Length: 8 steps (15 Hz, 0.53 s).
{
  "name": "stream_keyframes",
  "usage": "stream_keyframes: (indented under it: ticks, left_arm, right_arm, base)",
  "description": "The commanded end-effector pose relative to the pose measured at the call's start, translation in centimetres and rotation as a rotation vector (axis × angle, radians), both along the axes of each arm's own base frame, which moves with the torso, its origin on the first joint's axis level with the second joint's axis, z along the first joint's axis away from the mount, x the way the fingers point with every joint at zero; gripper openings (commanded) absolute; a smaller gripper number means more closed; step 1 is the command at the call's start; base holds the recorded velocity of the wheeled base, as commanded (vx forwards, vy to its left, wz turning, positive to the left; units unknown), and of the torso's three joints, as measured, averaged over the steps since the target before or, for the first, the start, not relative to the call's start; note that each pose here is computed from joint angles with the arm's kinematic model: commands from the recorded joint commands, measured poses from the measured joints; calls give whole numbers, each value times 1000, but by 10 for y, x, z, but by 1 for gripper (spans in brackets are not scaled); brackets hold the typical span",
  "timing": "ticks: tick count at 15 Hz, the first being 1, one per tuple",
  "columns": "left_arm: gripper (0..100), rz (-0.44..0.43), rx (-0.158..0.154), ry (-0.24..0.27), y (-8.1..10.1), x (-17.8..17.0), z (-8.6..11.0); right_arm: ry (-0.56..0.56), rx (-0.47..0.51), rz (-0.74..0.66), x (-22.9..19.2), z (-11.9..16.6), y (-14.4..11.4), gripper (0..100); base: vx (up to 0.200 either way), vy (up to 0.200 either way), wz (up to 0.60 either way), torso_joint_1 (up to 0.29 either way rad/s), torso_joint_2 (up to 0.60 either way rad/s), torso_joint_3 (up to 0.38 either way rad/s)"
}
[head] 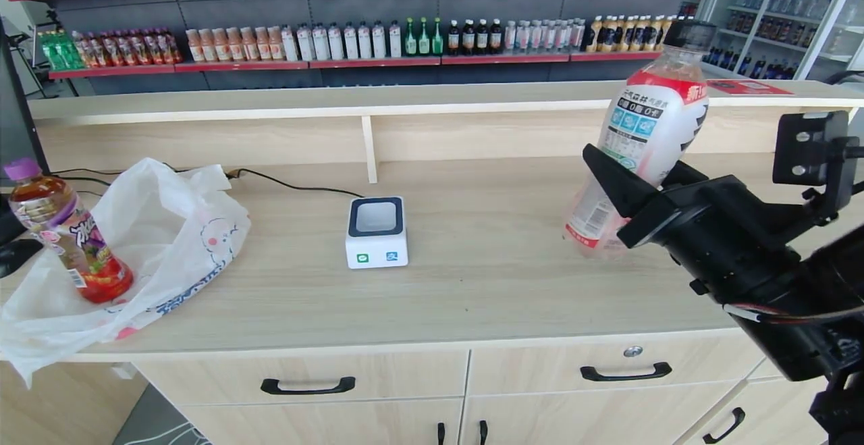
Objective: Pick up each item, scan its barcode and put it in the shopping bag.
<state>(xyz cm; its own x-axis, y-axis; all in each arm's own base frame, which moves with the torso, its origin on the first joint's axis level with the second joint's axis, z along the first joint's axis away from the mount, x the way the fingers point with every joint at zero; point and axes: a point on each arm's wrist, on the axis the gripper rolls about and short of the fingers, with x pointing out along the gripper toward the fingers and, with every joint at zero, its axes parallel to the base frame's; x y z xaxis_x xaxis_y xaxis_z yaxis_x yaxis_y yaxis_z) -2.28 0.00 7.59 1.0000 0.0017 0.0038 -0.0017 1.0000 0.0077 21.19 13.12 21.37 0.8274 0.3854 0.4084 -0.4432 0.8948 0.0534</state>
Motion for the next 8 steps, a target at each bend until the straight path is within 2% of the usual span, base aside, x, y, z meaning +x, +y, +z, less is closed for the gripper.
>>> stream_keyframes:
  ticks: [1, 8]
  left_arm:
    - [100, 0, 0, -1, 0, 0, 0]
    - [100, 1, 0, -1, 0, 0, 0]
  right_arm:
    - [-6, 4, -54, -5, 2, -18, 0]
    - [-32, 21, -98, -10, 9, -33, 0]
  base:
    - [0, 0, 0, 0, 0, 0]
    - [0, 0, 0, 0, 0, 0]
